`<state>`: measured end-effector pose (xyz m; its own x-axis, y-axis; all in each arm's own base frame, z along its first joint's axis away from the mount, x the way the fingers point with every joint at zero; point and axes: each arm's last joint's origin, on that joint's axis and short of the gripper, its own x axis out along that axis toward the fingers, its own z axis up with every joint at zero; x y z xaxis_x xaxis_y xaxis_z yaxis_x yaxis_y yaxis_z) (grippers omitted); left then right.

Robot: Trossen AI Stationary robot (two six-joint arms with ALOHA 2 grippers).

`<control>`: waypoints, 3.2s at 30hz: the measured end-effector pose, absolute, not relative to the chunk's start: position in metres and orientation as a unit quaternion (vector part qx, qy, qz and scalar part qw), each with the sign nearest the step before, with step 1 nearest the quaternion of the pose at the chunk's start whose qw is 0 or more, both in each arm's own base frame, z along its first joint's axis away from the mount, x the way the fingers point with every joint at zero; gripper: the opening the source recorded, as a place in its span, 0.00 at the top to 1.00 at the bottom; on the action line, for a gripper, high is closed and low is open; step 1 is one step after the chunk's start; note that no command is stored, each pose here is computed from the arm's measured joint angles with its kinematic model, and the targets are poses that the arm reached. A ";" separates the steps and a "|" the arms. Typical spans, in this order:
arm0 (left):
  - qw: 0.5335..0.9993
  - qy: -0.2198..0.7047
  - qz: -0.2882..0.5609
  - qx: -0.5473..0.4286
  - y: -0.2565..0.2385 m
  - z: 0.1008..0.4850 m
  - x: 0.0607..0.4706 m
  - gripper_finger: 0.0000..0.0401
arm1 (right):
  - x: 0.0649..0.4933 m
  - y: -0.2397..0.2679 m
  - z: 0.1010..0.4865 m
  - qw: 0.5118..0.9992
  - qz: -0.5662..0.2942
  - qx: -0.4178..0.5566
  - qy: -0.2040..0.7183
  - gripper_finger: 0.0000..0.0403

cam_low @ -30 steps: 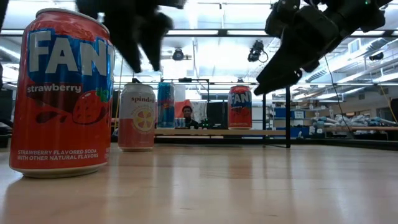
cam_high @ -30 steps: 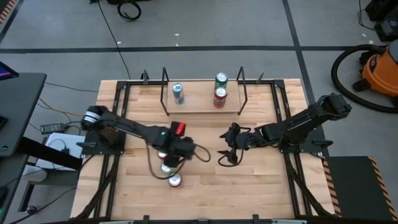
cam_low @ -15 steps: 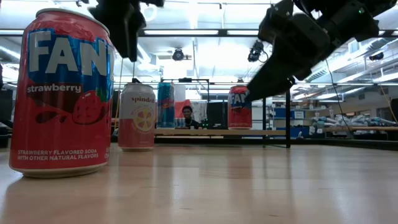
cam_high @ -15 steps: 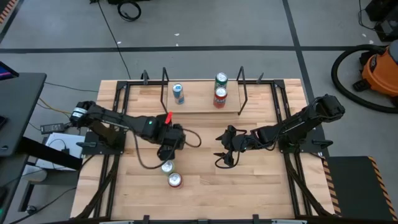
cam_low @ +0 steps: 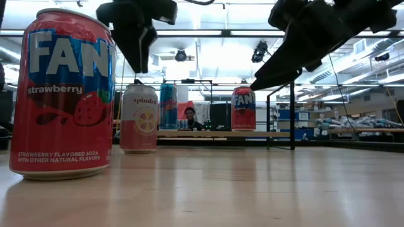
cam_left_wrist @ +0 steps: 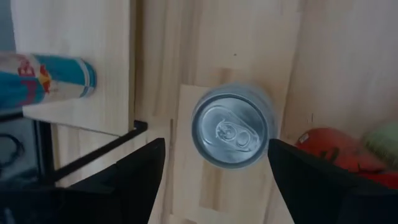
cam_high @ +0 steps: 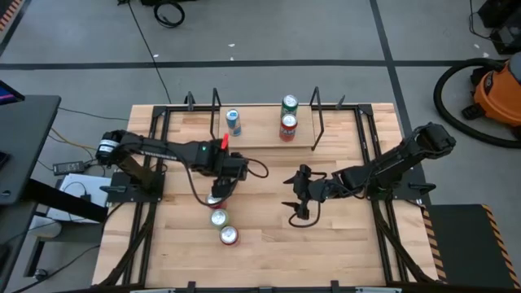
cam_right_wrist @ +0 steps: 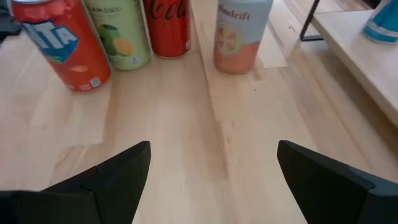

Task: Place canned beverage on shelf
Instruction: Put the white-orange soda can on the shelf

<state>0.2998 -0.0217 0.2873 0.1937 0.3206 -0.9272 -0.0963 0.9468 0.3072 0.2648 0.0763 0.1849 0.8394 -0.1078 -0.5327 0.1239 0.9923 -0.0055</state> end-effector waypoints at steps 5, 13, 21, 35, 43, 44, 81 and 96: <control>0.762 0.622 0.131 0.123 -0.018 0.288 0.300 0.26 | 0.259 0.091 0.184 0.959 -0.061 -0.002 0.277 0.10; 0.765 0.613 0.170 0.100 0.004 0.288 0.303 0.25 | 0.256 0.101 0.188 0.961 -0.077 -0.089 0.252 0.10; 0.766 0.611 0.190 0.062 0.021 0.288 0.303 0.22 | 0.263 0.095 0.196 0.961 -0.064 -0.160 0.218 0.10; 0.758 0.622 0.195 0.016 0.023 0.287 0.300 0.21 | 0.263 0.089 0.200 0.955 -0.058 -0.191 0.219 0.10; 0.775 0.603 0.178 -0.057 0.017 0.287 0.305 0.21 | 0.262 0.089 0.197 0.959 -0.049 -0.153 0.232 0.10; 0.775 0.603 0.180 -0.058 0.017 0.287 0.305 0.21 | 0.261 0.089 0.197 0.960 -0.048 -0.148 0.234 0.10; 0.786 0.613 0.071 0.039 0.005 0.270 0.299 0.21 | 0.258 0.097 0.195 0.963 -0.028 -0.125 0.238 0.10; 0.790 0.609 0.065 0.017 0.004 0.270 0.300 0.21 | 0.258 0.097 0.195 0.962 -0.027 -0.129 0.239 0.10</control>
